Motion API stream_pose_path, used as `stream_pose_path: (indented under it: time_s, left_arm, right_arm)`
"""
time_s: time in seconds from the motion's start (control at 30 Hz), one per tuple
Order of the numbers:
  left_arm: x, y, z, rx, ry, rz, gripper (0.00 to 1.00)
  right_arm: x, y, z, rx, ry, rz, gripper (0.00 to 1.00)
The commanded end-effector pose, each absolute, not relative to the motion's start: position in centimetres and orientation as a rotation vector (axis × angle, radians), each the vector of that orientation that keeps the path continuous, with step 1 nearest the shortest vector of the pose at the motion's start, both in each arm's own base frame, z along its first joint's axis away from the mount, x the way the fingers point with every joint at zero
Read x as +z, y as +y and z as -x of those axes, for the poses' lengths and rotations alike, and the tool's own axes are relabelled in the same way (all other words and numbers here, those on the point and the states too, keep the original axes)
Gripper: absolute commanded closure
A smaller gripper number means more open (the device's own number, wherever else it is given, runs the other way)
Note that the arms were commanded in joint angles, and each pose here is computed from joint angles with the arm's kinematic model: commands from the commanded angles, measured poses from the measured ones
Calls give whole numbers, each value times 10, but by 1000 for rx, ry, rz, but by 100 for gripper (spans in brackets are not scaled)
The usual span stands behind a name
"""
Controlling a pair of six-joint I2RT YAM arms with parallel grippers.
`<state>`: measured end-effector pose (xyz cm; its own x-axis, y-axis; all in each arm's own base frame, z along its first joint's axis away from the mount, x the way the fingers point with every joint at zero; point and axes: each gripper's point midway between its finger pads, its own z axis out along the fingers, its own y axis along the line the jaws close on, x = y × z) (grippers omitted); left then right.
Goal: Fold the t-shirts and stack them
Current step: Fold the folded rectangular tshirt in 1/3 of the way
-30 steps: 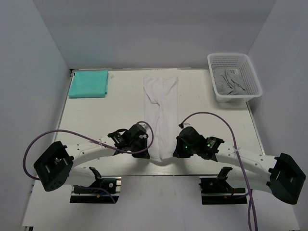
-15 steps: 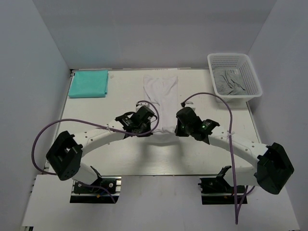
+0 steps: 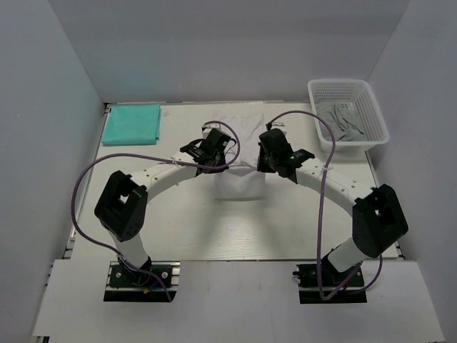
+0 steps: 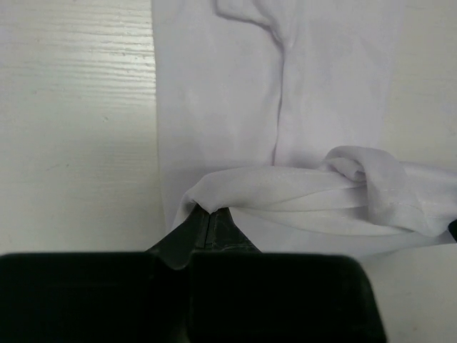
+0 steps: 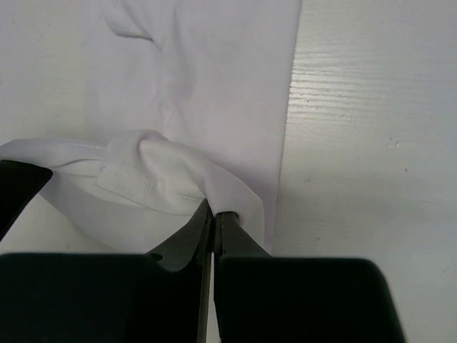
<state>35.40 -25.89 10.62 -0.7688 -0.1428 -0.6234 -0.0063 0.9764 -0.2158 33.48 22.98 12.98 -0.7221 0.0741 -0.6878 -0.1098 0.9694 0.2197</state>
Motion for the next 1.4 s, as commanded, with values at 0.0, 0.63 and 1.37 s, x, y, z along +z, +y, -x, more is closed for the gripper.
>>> stream_pose_path:
  time_s: [0.0,0.63,1.37]
  left_arm:
    - [117,-254,-376,-262,2408,109,100]
    - [85,-253,-426,-330,2441,157,85]
    - [138,-211,-394,-499,2330,180,0]
  right_arm:
    - [147,233,-363,328,2297,32,100]
    - [106,250,-433,402,2378,33,96]
    - [139,257,-391,704,2282,258,10]
